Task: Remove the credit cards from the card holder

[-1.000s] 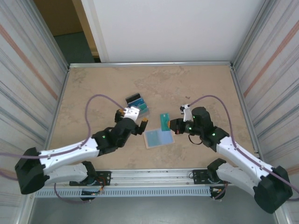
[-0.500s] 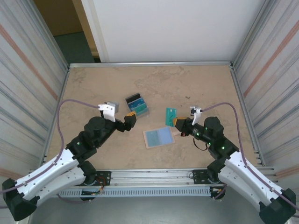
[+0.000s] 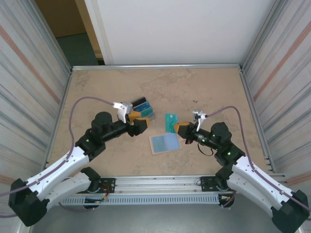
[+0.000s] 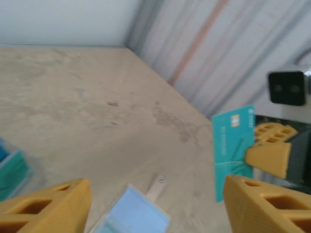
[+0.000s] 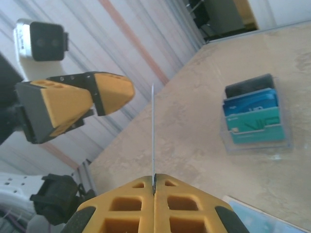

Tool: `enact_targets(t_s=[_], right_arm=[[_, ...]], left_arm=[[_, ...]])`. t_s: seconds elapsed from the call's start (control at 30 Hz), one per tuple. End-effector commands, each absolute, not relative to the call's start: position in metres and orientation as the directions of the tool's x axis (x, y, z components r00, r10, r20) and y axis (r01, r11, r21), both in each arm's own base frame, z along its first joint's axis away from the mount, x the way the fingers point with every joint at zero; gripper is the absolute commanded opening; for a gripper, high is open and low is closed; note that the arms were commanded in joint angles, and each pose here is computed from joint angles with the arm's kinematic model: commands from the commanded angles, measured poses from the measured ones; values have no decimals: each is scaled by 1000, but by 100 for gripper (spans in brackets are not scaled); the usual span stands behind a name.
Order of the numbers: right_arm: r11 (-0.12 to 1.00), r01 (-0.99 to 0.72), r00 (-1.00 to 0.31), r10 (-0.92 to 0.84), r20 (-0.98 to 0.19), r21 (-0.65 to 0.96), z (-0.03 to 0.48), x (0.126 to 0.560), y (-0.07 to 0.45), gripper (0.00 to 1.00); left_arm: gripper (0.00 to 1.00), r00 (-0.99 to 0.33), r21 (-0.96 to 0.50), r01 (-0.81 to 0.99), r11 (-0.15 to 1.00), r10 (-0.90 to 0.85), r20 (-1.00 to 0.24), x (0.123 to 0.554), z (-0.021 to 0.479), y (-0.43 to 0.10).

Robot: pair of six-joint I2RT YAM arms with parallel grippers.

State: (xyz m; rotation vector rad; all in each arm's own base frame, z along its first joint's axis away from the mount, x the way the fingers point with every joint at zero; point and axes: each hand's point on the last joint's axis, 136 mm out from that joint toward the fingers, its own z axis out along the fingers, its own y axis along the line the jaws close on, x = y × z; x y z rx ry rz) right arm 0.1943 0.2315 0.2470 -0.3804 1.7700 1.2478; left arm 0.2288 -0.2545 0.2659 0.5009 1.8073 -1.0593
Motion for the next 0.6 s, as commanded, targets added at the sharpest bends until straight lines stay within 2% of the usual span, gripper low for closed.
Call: enact_targets(t_s=[0.0, 0.13, 0.27, 0.4, 0.57], right_arm=[[349, -751, -501, 253, -828, 561, 277, 185, 244, 0], [311, -781, -503, 200, -841, 541, 283, 179, 259, 0], [310, -802, -507, 97, -856, 510, 279, 174, 272, 0], [282, -833, -500, -18, -866, 475, 276, 166, 282, 0], [235, -864, -483, -143, -864, 444, 276, 156, 289, 0]], left_arm=[[66, -440, -453, 831, 323, -117, -890, 206, 306, -279], [65, -433, -444, 857, 260, -102, -895, 201, 310, -288], [66, -367, -362, 893, 269, -30, -930, 195, 315, -286], [67, -265, -233, 940, 248, 102, -959, 183, 319, -283], [66, -216, -173, 967, 187, 241, -946, 174, 311, -283]])
